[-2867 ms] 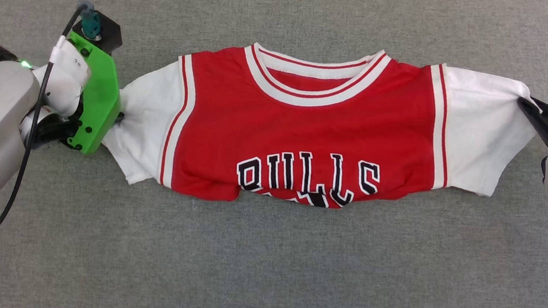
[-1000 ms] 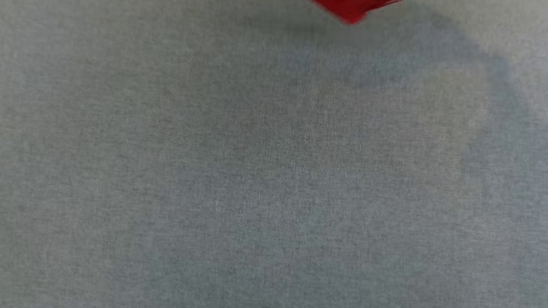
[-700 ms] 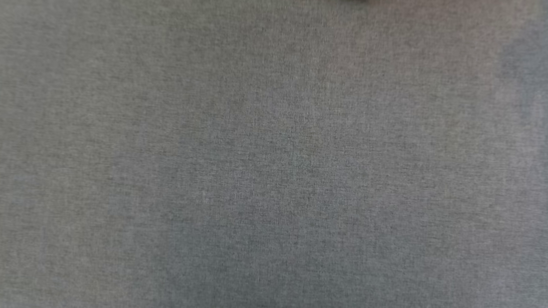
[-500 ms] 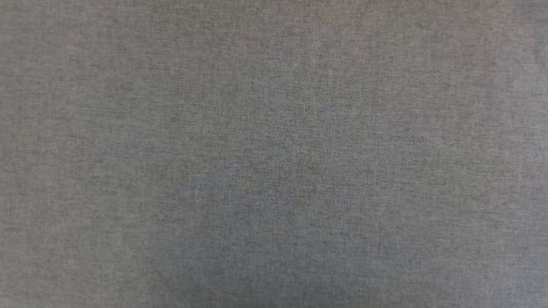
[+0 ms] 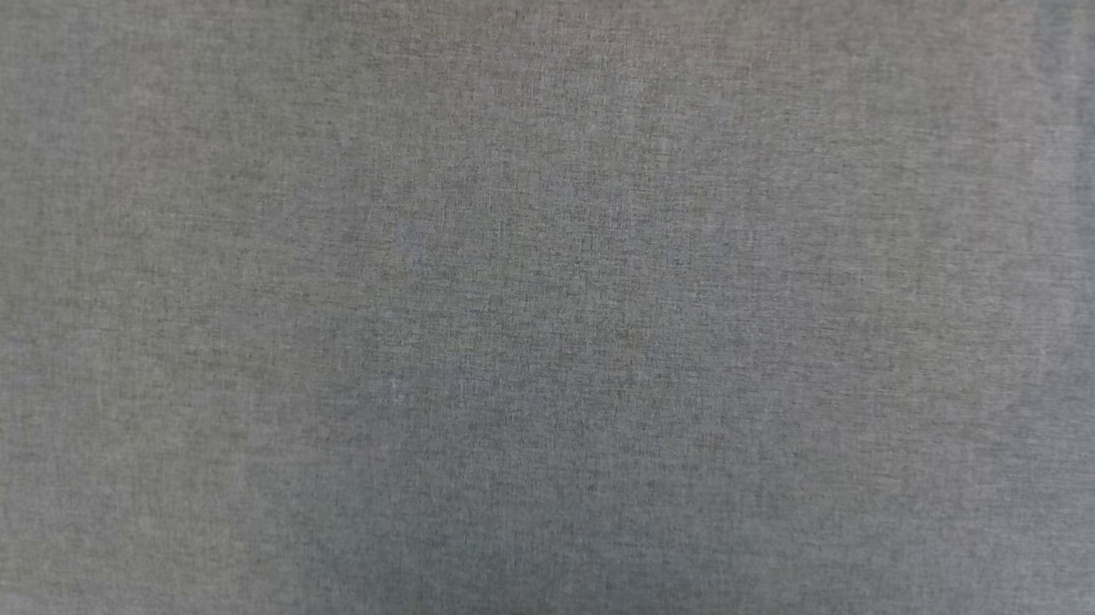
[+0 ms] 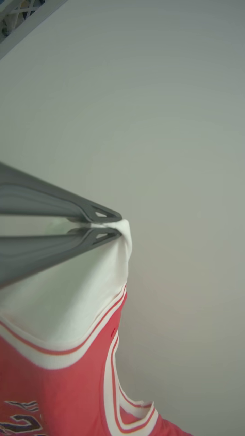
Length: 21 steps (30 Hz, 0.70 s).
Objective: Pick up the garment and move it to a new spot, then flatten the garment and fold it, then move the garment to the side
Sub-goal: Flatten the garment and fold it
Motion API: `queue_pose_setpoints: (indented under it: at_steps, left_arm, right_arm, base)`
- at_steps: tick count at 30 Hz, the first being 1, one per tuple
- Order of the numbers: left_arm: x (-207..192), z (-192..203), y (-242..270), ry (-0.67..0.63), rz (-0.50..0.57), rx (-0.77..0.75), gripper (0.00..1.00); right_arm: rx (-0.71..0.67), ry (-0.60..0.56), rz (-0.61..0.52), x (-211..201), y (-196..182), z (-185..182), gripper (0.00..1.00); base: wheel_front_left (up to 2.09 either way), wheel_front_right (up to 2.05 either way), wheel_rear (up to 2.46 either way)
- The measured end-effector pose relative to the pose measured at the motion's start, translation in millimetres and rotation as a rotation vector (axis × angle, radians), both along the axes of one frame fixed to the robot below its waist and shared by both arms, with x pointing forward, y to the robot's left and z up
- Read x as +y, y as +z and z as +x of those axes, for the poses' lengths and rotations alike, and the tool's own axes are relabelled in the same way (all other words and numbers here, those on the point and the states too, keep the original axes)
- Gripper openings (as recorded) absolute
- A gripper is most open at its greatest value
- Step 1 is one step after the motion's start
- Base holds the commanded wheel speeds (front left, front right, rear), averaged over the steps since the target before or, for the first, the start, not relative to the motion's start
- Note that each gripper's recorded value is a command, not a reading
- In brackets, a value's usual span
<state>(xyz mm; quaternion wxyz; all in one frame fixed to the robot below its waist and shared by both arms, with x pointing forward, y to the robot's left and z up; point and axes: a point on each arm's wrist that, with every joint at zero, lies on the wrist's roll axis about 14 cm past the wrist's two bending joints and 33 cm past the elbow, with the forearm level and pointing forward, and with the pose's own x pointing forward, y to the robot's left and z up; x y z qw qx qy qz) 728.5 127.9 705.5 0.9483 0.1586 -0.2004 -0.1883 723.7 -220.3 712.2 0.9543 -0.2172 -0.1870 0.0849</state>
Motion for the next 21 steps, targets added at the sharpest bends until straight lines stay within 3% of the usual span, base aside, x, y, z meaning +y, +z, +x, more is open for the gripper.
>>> queue_pose_setpoints:
  at_steps: [10,21]
  left_arm:
    - [4.8,-52.9,-85.7,-0.017,-0.053,0.181,0.0]
    - [27.9,-179.9,-190.0,0.042,-0.118,0.426,0.0]
  right_arm:
    - [0.218,0.1,0.034,22.6,-94.1,-47.0,0.0]
    - [0.43,0.193,0.097,34.9,-175.2,-154.1,0.0]
  base:
    - [0.0,0.0,0.0]
    - [0.0,0.0,0.0]
